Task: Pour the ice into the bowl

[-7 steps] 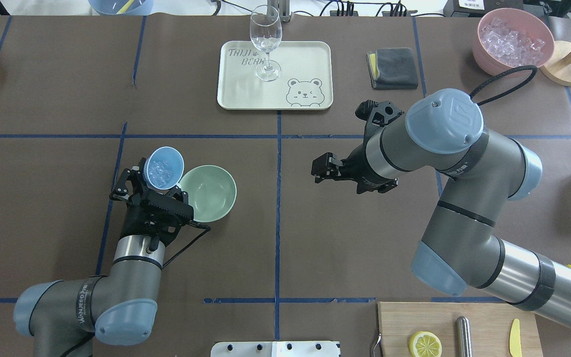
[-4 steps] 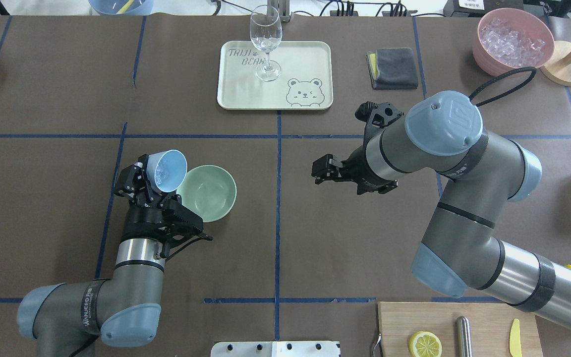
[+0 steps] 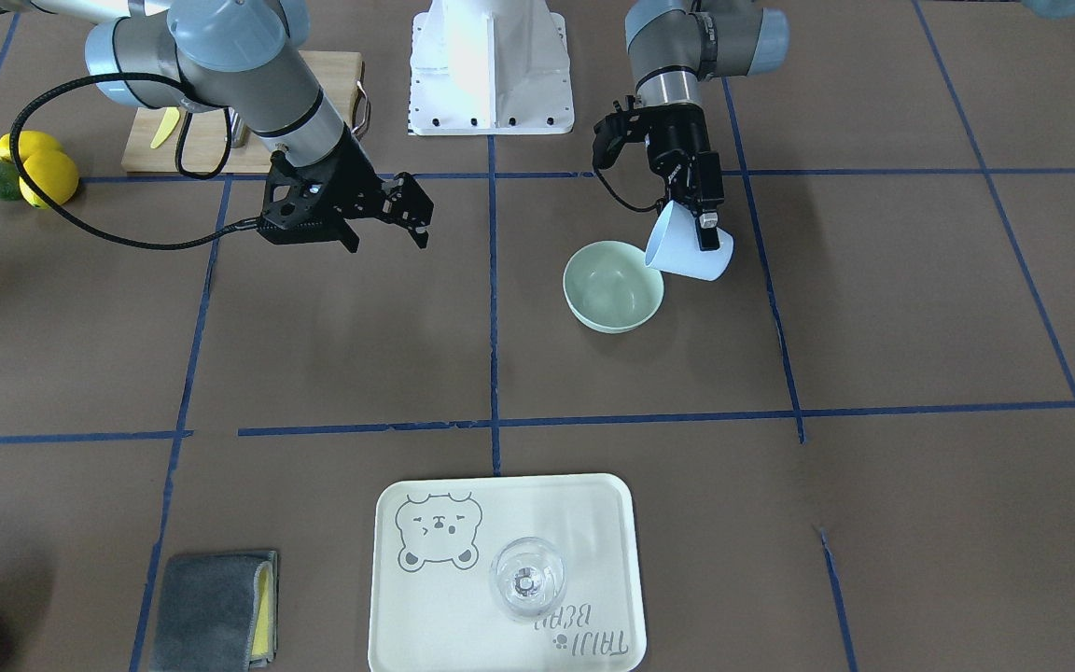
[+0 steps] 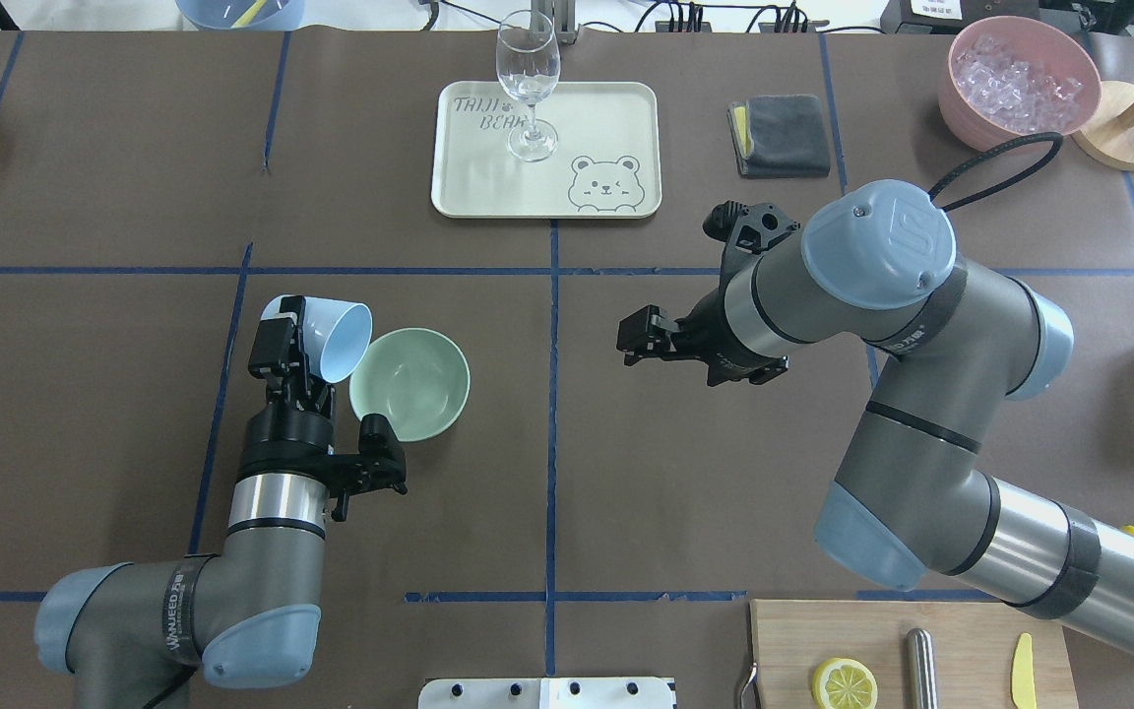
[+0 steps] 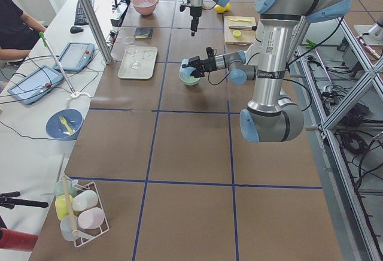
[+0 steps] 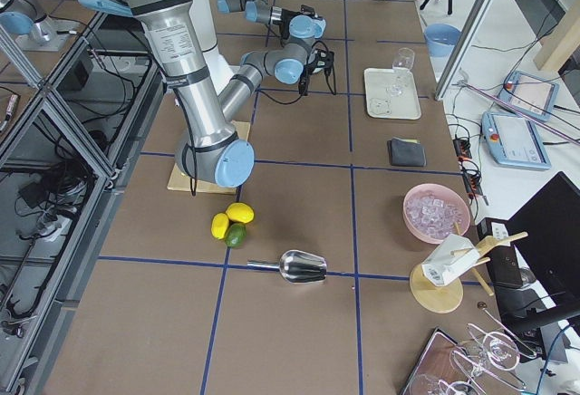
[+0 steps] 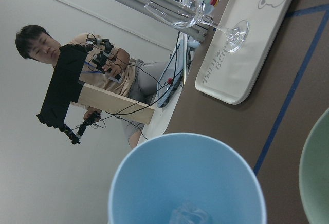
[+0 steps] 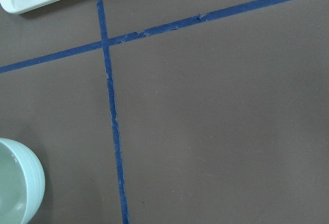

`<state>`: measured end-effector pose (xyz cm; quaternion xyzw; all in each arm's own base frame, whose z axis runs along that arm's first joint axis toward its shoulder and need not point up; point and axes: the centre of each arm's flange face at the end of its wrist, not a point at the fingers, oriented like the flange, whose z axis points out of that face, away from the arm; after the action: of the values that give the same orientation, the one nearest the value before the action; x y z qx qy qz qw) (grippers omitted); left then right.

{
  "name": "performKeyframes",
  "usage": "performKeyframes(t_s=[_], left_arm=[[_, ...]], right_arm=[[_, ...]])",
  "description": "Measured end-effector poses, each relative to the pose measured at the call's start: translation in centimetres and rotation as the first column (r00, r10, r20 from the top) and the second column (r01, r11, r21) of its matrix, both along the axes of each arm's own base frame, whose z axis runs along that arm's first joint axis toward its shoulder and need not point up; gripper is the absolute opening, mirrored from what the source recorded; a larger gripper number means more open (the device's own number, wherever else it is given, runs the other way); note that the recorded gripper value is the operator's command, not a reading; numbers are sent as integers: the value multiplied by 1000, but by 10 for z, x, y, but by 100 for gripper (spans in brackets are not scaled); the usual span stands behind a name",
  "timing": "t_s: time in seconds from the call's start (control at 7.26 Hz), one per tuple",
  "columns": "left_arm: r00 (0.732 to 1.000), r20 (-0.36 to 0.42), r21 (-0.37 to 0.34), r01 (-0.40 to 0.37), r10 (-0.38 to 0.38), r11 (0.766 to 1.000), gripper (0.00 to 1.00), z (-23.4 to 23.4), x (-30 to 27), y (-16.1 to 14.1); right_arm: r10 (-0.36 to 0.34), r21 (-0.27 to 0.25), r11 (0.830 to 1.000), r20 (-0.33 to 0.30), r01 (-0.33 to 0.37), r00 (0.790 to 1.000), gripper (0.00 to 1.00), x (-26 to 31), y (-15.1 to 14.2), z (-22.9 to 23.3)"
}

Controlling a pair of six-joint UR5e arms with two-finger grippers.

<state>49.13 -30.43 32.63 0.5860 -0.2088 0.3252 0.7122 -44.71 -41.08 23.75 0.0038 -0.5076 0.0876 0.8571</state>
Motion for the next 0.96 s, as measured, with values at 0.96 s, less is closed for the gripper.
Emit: performKeyframes(t_s=[0.96], left_arm=[[923,385,80,-8,-24,997,0,8,-7,-4]], right_arm=[[4,-4,1000,11,-3,1000,100,-1,2,-6]])
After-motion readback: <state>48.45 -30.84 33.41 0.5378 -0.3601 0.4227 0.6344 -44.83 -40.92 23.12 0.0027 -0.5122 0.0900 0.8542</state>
